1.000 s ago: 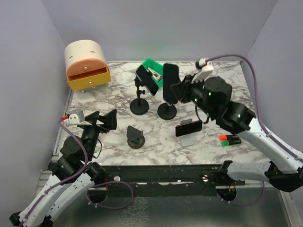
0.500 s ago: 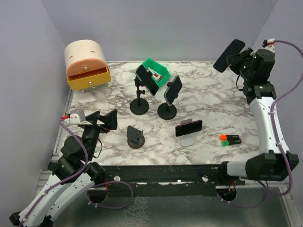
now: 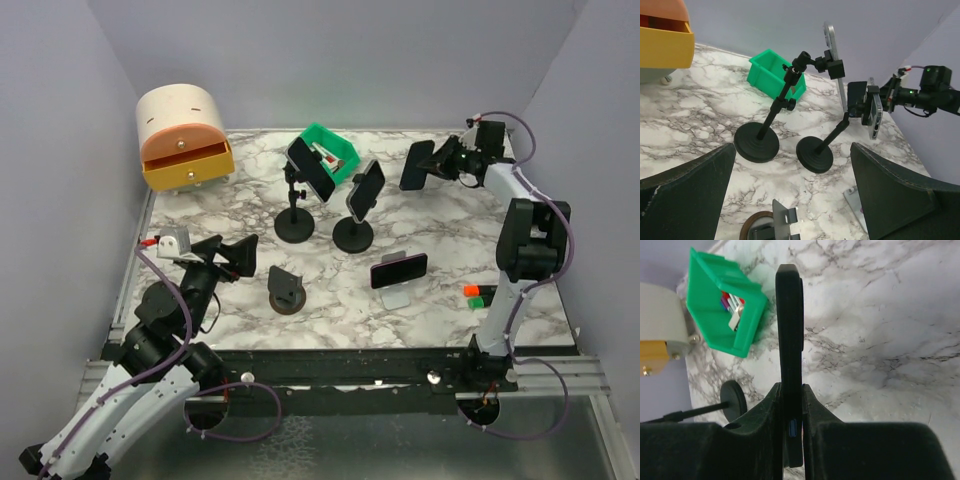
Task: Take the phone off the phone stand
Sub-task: Place the phone at the center of the board.
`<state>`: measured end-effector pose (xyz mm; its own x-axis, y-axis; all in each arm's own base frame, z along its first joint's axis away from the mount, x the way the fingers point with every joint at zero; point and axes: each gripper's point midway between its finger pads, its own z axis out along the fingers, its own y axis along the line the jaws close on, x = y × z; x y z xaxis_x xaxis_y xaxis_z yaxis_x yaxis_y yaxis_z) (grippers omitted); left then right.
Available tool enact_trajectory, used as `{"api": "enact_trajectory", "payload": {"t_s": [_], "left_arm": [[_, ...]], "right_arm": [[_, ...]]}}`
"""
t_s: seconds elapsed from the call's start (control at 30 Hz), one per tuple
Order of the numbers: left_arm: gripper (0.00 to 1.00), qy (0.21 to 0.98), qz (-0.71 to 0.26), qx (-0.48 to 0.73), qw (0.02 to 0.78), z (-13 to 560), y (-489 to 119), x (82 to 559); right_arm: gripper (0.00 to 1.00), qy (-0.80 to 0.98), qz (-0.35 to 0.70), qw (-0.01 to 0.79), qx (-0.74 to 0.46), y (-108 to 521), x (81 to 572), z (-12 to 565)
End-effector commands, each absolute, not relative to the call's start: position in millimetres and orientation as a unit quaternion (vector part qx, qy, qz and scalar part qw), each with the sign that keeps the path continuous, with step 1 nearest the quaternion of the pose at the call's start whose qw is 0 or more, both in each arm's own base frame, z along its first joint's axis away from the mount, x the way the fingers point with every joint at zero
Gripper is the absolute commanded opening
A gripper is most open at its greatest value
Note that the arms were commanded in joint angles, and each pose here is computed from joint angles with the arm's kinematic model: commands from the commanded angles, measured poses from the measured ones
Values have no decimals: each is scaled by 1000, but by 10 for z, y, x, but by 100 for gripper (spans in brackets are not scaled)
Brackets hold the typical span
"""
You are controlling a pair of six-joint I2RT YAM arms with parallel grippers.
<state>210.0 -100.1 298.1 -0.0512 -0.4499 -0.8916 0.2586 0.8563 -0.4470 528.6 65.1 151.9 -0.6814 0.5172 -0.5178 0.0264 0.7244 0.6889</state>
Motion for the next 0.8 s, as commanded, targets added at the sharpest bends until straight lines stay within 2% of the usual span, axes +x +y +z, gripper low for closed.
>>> {"api": "enact_trajectory", "payload": {"t_s": [0.0,0.3,0.53,0.77], "left_arm": [[97,672,-280,-53,684,3055,-1087,2071],[98,671,-287,-35,683,3043,-1156,2075],[98,679,-295,-22,672,3017,-1243,2085],[98,679,-307,-2,667,3021,-1320,2056]], "right_arm": [[0,838,424,338,67,928,5275,1534],[1,860,422,283,52,942,5092,978],[0,880,412,227,69,940,4769,617],[0,883,415,206,72,966,4630,587]]}}
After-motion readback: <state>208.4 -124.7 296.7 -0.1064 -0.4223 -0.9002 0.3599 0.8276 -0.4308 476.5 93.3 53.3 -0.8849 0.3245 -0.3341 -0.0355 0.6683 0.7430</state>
